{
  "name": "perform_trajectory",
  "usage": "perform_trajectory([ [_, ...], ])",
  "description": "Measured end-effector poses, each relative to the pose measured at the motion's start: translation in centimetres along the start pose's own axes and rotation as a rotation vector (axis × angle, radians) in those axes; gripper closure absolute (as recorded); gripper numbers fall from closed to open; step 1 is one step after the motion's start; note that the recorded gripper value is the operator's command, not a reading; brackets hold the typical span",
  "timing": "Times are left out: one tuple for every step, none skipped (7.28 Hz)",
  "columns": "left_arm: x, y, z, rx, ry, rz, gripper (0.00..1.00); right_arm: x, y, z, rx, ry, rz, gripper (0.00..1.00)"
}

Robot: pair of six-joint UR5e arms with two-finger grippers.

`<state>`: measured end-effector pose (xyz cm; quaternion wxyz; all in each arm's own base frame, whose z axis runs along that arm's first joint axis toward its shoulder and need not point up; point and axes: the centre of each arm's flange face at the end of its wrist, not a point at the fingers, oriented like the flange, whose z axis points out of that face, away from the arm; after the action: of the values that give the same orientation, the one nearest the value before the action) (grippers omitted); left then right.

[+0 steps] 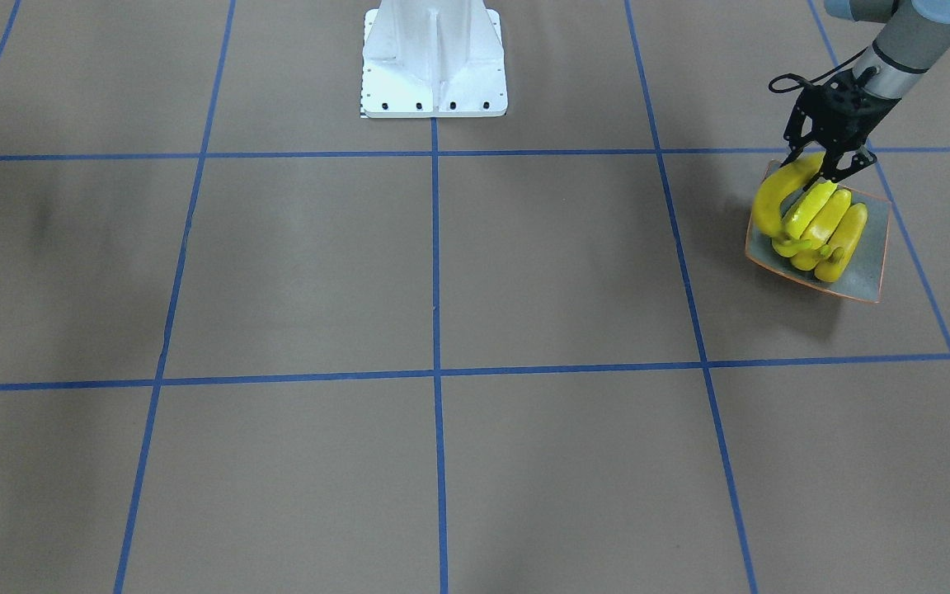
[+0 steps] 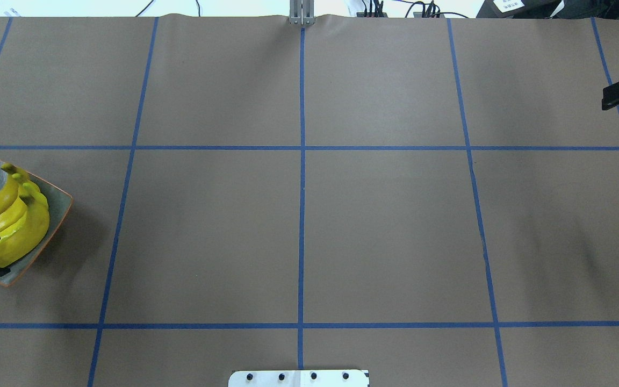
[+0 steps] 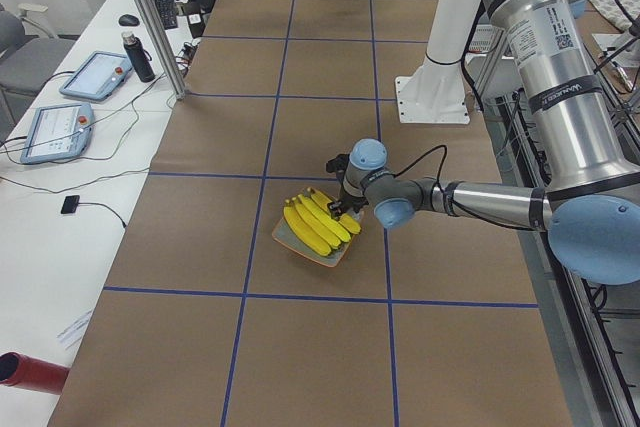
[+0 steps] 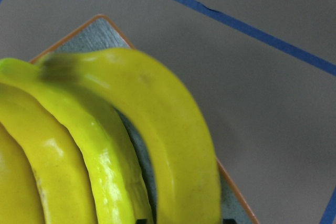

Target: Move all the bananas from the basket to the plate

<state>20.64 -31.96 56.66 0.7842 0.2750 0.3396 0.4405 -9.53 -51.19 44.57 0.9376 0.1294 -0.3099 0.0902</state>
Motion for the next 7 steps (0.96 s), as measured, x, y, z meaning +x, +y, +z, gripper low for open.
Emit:
perform_trajectory([
  [-0.5,-0.2,0.1,0.004,-0.003,-0.007,0.0,-0.1,0.0,0.0,0.001,-0.002,0.0,0.0],
  [-1.3,-0.6,-0.6,0.021,-0.007,-0.026,0.0,-0.1,-0.1,0.0,0.001,-0.002,0.0,0.0],
  [-3.1,-1.4,-2.1,0.047,-0.009,-0.072,0.0,0.0,-0.1,0.1,-0.001,-0.001,0.001,0.0],
  [-6.0,-2.7,-4.5,0.073,-0.01,-0.146,0.0,0.2,0.0,0.3,-0.005,0.0,0.002,0.0],
  [-9.1,-4.0,-7.3,0.086,-0.013,-0.232,0.0,0.4,0.1,0.5,-0.009,0.003,0.005,0.0],
  [-12.0,-4.5,-9.7,0.074,-0.027,-0.339,0.0,0.9,0.4,0.9,-0.019,0.01,0.01,0.0],
  [-14.6,-4.7,-12.0,0.041,-0.046,-0.461,0.0,1.8,0.7,1.5,-0.032,0.02,0.007,0.0],
])
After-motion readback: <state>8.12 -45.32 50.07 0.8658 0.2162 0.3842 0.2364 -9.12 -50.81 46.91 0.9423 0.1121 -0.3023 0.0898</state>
